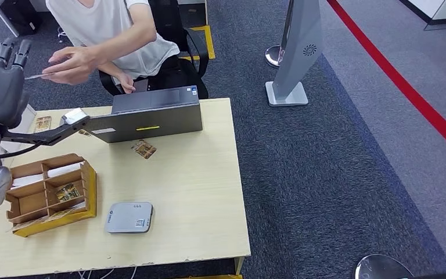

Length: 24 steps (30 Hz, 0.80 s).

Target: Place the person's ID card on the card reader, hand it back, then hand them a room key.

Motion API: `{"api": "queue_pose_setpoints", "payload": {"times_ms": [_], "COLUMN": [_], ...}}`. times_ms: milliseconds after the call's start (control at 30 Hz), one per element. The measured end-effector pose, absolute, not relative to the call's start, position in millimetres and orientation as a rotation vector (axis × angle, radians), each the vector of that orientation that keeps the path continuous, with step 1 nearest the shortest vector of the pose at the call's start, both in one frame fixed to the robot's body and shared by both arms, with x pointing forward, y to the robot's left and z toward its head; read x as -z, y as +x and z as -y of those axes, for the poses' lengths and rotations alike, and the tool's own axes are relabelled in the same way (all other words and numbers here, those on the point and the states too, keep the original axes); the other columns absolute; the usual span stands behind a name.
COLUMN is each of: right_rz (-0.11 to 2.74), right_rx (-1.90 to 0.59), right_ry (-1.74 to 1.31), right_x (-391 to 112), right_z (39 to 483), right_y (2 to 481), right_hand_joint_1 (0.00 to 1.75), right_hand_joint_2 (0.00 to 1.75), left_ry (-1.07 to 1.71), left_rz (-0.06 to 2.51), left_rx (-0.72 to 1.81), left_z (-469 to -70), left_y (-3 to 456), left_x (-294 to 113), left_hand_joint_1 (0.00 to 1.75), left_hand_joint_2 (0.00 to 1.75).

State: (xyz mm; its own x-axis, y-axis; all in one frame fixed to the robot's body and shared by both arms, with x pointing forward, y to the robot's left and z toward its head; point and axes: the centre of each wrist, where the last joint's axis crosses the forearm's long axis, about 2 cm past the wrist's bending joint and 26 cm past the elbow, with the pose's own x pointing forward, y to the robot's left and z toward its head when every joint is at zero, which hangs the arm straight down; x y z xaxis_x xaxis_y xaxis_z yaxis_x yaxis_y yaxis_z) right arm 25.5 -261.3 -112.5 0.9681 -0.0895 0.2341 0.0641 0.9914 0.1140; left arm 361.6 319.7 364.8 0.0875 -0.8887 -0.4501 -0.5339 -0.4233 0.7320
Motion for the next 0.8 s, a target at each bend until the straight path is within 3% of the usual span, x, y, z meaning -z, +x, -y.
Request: {"api": "queue_pose_setpoints", "payload": {"times_ms": [367,800], "right_rz": [0.241,0.231], "right_rx": [0.086,0.120], "right_ry": [0.097,0.077], "right_x": [112.6,112.8], "right_z": [261.4,262.1], "right_y": [25.2,23.2], "right_hand_joint_1": [0.00,0.00], "right_hand_joint_2": [1.75,1.75], "left_ry": [1.883,1.544], "left_rz": [1.537,1.850], "left_rx": [1.312,1.297], "left_z": [-298.6,-258.9], "left_y": [339.7,240.5], "left_x": [-336.1,-240.4], "left_hand_joint_1": [0.00,0.00], "left_hand_joint_2": [1.75,1.75]}}
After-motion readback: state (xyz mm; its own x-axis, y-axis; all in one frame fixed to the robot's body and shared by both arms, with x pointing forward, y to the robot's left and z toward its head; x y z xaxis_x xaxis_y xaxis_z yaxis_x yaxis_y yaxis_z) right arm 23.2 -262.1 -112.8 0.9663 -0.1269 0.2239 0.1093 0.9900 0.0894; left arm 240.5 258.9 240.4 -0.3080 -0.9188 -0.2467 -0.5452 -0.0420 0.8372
